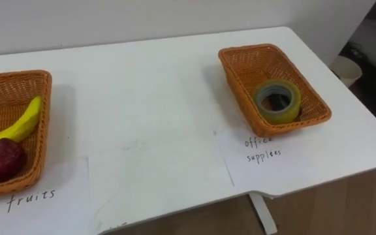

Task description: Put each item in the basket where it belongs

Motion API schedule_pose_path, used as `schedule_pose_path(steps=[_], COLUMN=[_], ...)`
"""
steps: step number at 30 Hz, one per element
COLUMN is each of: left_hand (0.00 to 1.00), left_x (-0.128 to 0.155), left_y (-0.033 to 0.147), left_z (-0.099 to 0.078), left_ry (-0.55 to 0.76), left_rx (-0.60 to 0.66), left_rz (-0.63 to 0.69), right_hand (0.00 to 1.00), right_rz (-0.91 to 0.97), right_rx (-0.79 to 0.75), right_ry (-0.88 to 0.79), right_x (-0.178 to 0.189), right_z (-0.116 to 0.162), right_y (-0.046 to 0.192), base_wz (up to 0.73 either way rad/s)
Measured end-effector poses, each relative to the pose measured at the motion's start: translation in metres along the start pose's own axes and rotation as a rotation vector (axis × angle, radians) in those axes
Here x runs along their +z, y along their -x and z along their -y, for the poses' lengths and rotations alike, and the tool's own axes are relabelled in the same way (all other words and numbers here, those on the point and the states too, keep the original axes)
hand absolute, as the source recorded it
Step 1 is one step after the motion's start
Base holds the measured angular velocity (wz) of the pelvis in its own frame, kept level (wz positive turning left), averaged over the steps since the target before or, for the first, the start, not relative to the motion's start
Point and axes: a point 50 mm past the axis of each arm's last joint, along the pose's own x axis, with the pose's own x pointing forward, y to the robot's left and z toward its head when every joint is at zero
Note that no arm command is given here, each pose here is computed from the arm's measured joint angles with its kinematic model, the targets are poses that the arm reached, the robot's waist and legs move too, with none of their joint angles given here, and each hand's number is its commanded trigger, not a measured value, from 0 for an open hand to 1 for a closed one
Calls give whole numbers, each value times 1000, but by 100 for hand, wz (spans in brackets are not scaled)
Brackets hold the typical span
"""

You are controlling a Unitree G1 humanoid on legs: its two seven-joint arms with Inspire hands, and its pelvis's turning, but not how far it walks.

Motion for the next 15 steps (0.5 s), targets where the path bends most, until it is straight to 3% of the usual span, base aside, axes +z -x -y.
schedule_pose_path(steps=[5, 15], left_hand=[0, 0], left_x=[2, 4], left_y=[2, 7], left_z=[10, 28], left_ry=[13, -18], left_rx=[-29, -85], left_rz=[16, 49], right_hand=[0, 0], right_rz=[-89, -160], right_rx=[79, 291], right_ry=[116, 364], right_x=[-44, -96], right_z=[-1, -15], right_y=[8, 31], base_wz=[0, 2])
